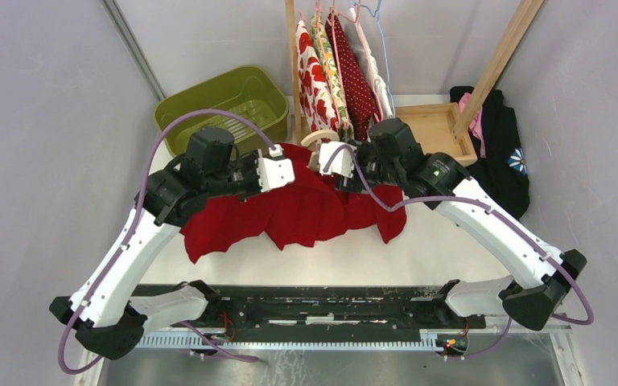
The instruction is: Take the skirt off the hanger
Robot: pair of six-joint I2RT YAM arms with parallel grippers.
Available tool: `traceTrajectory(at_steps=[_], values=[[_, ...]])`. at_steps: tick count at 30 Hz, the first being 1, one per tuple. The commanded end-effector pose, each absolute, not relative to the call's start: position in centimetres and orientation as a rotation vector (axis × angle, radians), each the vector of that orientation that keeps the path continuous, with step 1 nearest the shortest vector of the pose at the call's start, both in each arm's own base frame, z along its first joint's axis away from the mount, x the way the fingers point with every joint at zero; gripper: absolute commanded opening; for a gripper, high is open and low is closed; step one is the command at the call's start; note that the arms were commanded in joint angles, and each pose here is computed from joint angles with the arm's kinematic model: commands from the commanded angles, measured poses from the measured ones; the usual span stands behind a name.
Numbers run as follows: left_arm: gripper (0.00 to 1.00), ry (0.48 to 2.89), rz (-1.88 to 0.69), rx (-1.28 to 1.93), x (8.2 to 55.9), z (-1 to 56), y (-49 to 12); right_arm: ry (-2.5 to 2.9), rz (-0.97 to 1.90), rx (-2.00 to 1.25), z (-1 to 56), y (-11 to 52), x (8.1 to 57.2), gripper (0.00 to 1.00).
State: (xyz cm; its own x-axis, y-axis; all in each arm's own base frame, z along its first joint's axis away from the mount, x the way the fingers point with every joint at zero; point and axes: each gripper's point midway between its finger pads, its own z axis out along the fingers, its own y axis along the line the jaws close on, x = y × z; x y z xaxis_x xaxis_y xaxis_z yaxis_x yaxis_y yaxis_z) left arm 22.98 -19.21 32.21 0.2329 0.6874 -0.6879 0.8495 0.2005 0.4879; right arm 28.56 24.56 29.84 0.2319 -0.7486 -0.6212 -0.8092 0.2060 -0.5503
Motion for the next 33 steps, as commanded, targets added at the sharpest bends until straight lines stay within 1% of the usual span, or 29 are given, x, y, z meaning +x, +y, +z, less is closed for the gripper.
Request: traceTrajectory(at_steps=[1, 5, 6, 7, 8, 9, 10, 11, 15, 19, 20, 22, 25, 26, 28, 29, 33], values=[[0.03, 1.186, -0.213, 1.425, 22.3, 40.2, -20.8, 1.625, 0.215, -1.637, 26.1, 23.8, 25.6, 0.62], [0.03, 1.183, -0.215, 1.425, 22.3, 40.3, -20.8, 1.663, 0.241, -1.647, 25.2, 23.5, 24.8, 0.56], [0.03, 1.184, -0.217, 1.426, 22.3, 40.2, -20.9, 1.664, 0.241, -1.636, 25.4, 23.6, 24.9, 0.53], [0.03, 1.184, -0.219, 1.429, 22.3, 40.1, -21.0, 1.665, 0.243, -1.619, 25.7, 23.8, 25.1, 0.48], [0.03, 1.185, -0.220, 1.428, 22.4, 40.1, -21.0, 1.667, 0.249, -1.605, 26.0, 24.0, 25.3, 0.37], [0.03, 1.183, -0.219, 1.426, 22.4, 40.2, -21.0, 1.668, 0.263, -1.595, 26.3, 24.2, 25.3, 0.23], [0.03, 1.182, -0.218, 1.423, 22.4, 40.3, -21.0, 1.665, 0.278, -1.593, 26.5, 24.4, 25.2, 0.06], [0.03, 1.185, -0.216, 1.421, 22.4, 40.3, -21.0, 1.664, 0.294, -1.590, 26.6, 24.6, 25.1, 0.01], [0.03, 1.193, -0.202, 1.409, 22.8, 40.3, -20.9, 1.662, 0.336, -1.600, 27.1, 25.1, 24.7, 0.01], [0.03, 1.185, -0.185, 1.372, 23.7, 40.8, -21.1, 1.731, 0.282, -1.505, 27.7, 24.9, 26.1, 0.01], [0.05, 1.179, -0.179, 1.345, 23.9, 41.4, -21.2, 1.749, 0.261, -1.475, 27.8, 24.7, 26.6, 0.01], [0.15, 1.158, -0.185, 1.271, 24.3, 43.1, -21.3, 1.777, 0.238, -1.412, 28.4, 24.5, 27.3, 0.01], [0.24, 1.120, -0.221, 1.184, 24.4, 45.1, -21.7, 1.782, 0.233, -1.350, 29.7, 24.7, 27.9, 0.01], [0.31, 1.115, -0.236, 1.170, 24.4, 45.1, -21.9, 1.783, 0.234, -1.339, 30.0, 24.8, 28.0, 0.01], [0.35, 1.110, -0.266, 1.163, 24.3, 45.0, -22.2, 1.785, 0.238, -1.321, 30.4, 24.9, 28.1, 0.01], [0.40, 1.110, -0.277, 1.166, 24.2, 44.8, -22.4, 1.784, 0.243, -1.315, 30.6, 25.0, 28.1, 0.01], [0.51, 1.108, -0.320, 1.166, 23.7, 44.8, -22.8, 1.771, 0.244, -1.293, 31.2, 24.9, 28.2, 0.01]])
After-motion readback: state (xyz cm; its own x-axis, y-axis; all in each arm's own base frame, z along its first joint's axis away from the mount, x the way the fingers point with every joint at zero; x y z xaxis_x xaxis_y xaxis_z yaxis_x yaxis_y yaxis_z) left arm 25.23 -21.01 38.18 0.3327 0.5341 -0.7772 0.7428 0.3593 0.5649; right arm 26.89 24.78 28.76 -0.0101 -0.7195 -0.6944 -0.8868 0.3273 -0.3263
